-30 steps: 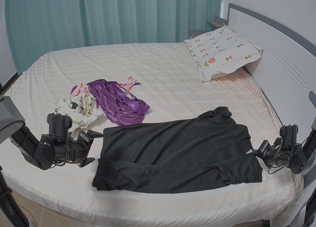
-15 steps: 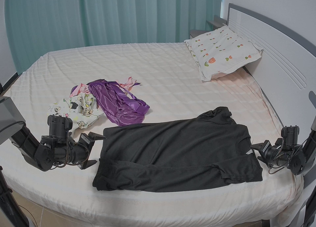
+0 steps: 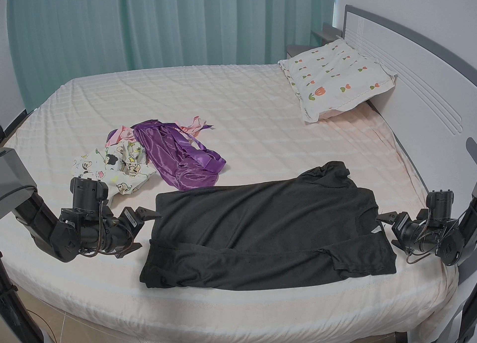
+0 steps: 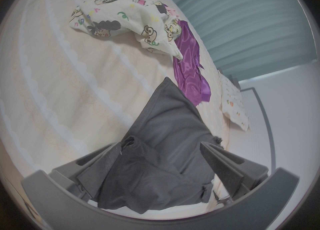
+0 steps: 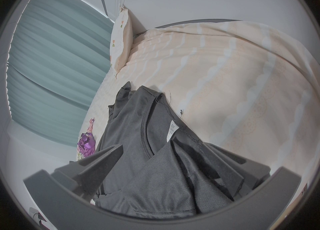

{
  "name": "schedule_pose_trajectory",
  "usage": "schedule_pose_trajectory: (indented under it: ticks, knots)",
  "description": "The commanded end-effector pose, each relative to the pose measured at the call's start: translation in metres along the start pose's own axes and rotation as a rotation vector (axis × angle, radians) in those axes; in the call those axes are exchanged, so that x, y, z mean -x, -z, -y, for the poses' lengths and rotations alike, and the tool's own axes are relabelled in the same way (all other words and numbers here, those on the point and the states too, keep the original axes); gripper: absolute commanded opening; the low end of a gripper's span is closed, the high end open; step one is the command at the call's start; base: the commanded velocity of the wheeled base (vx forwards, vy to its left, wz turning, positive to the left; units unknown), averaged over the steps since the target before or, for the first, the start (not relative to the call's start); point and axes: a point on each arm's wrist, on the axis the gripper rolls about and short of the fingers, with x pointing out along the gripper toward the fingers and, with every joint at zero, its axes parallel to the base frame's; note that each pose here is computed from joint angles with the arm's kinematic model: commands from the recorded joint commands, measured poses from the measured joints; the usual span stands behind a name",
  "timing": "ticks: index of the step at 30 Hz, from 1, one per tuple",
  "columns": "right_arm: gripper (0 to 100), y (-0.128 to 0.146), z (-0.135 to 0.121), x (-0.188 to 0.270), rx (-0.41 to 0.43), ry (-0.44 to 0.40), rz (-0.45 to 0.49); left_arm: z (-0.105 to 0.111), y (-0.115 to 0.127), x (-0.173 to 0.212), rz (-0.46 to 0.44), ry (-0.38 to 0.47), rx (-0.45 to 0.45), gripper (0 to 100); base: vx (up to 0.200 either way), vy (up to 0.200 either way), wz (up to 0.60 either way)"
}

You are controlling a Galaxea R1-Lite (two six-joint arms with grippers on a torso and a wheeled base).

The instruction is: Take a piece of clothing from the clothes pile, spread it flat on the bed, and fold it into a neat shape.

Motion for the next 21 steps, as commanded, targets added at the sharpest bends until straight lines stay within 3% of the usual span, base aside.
schedule_pose_trajectory:
  ticks: [1,8,21]
  knots:
    - [100,0.000,0.000,0.000,0.003,-0.002,0.000,-0.009,0.008,0.002,-0.029,-0.028,-0.064,100,0.000,0.000,0.00]
    - [100,0.001,-0.002,0.001,0.009,-0.007,-0.002,-0.013,0.017,-0.016,-0.057,-0.021,-0.201,100,0.000,0.000,0.00]
    - [100,0.004,-0.001,0.002,0.019,0.000,-0.011,-0.020,0.015,-0.033,-0.035,-0.009,-0.253,100,0.000,0.000,0.00]
